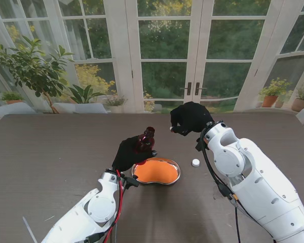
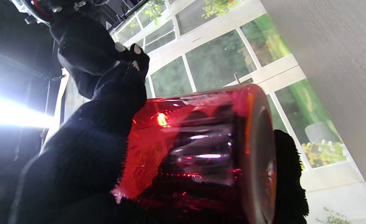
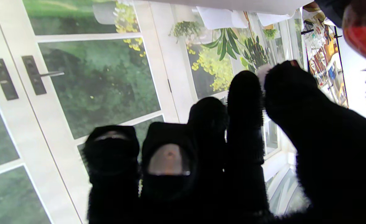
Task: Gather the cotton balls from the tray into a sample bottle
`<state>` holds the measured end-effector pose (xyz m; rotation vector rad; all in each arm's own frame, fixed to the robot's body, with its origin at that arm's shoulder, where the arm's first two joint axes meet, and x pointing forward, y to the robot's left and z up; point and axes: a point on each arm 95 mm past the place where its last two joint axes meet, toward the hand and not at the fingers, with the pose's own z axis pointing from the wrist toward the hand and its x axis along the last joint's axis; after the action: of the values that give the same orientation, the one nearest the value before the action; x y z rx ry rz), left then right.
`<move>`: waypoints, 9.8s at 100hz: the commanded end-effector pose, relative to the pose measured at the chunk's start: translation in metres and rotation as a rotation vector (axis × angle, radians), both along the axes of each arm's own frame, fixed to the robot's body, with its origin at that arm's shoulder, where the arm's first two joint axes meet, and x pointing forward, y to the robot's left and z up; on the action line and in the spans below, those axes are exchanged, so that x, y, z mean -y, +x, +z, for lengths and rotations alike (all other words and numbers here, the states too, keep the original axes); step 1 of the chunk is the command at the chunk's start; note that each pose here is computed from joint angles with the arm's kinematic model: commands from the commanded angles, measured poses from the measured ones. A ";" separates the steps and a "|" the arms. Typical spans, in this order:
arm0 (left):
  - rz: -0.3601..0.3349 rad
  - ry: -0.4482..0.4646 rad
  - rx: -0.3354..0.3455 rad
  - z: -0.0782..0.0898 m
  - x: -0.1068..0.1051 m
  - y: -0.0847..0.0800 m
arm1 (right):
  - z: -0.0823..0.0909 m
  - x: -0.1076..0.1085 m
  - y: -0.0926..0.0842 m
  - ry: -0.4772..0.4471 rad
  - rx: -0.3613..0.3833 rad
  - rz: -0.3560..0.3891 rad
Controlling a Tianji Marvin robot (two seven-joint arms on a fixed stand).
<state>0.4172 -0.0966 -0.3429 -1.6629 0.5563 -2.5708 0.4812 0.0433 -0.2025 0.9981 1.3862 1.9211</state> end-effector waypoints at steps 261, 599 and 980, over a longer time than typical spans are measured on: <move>-0.053 0.028 0.033 -0.002 0.004 0.006 | 0.035 -0.053 -0.015 -0.153 -0.015 0.248; -0.076 0.050 0.024 0.002 -0.001 0.002 | -0.158 0.071 0.024 -0.395 -0.093 -0.128; -0.086 0.038 -0.002 -0.001 -0.001 0.001 | -0.208 0.080 0.032 -0.431 -0.172 -0.023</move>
<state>0.4190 -0.0925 -0.3447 -1.6604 0.6679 -2.5911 0.5197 -0.0375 -0.3984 0.9450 1.7354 1.4825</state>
